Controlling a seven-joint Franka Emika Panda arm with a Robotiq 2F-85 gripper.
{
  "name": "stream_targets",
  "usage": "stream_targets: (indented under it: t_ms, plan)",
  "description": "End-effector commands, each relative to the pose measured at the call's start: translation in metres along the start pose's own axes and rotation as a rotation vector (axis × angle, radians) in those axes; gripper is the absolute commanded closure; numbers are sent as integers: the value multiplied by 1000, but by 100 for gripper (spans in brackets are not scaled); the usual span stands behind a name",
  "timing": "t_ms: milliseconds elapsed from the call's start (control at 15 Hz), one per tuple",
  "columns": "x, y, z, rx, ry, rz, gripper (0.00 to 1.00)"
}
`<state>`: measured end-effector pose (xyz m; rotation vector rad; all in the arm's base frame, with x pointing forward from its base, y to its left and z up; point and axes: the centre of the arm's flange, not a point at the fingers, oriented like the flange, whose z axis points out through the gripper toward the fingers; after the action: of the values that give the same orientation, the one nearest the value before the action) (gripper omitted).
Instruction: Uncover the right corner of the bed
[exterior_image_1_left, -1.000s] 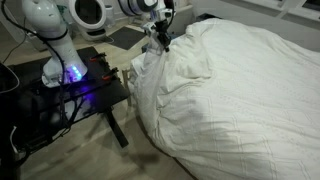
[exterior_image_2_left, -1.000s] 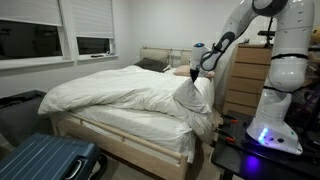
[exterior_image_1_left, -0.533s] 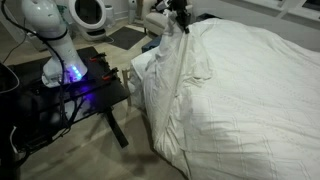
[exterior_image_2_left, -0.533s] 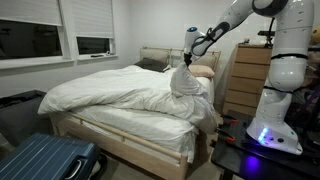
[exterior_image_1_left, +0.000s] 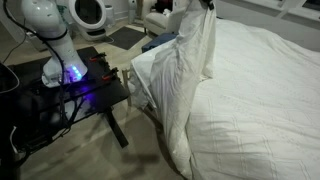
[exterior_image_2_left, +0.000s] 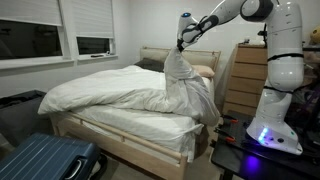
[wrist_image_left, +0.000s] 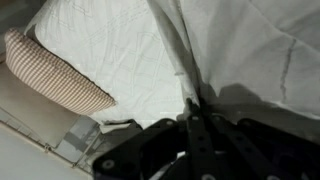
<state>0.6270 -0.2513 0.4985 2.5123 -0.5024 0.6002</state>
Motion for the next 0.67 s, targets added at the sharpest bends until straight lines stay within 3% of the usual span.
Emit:
stream_targets:
  t_ms: [0,333,600]
  plan:
    - [80,18,-23,-19,124,35,99]
    - [131,26,-38,-2,221,57,99]
    - [150,27,-12,10,218,84,99]
